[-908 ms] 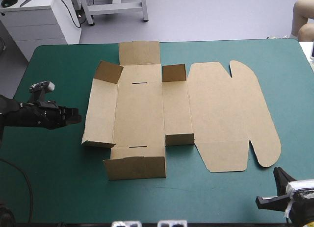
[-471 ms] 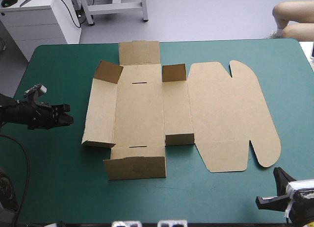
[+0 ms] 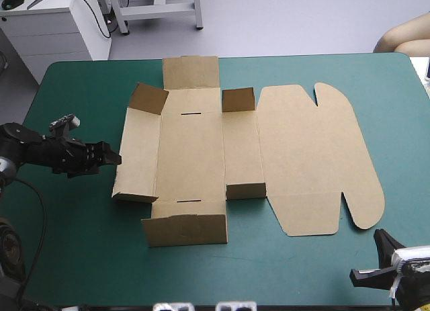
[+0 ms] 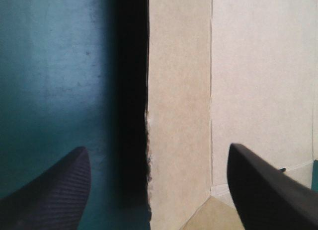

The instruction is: Fold the box

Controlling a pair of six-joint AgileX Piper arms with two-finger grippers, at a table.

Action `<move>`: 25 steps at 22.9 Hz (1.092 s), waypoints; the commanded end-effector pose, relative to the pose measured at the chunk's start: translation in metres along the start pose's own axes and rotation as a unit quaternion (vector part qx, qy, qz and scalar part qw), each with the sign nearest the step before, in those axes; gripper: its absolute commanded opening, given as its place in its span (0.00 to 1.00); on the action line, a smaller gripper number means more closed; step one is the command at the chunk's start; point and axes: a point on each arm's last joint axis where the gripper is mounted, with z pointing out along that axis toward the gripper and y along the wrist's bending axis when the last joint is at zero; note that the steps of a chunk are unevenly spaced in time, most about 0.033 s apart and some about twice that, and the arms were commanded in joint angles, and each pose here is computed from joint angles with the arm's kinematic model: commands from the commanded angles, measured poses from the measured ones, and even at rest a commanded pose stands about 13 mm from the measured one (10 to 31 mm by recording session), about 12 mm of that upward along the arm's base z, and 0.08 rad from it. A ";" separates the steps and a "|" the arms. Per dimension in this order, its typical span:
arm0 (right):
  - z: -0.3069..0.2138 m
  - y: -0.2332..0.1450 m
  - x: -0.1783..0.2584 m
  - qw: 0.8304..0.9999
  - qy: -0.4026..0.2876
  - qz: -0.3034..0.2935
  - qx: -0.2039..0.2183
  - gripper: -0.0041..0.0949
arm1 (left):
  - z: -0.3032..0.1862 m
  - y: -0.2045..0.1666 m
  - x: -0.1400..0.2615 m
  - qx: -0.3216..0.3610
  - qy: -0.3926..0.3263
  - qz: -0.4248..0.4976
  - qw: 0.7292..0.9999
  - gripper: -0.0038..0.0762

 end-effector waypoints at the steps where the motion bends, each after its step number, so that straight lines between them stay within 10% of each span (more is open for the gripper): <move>1: -0.008 0.000 -0.012 0.998 -0.060 -0.005 0.001 0.03 | 0.001 -0.008 -0.007 0.025 -0.020 -0.011 0.999 0.73; 20: -0.008 0.000 -0.012 0.998 -0.060 -0.005 0.001 0.03 | 0.067 -0.033 0.000 0.104 0.101 -0.015 0.989 0.73; 22: -0.008 0.000 -0.012 0.998 -0.060 -0.005 0.001 0.03 | 0.066 -0.032 0.000 0.104 0.101 -0.016 0.989 0.61; 25: -0.008 0.000 -0.012 0.998 -0.060 -0.005 0.001 0.03 | 0.066 -0.032 0.002 0.106 0.114 -0.009 0.988 0.03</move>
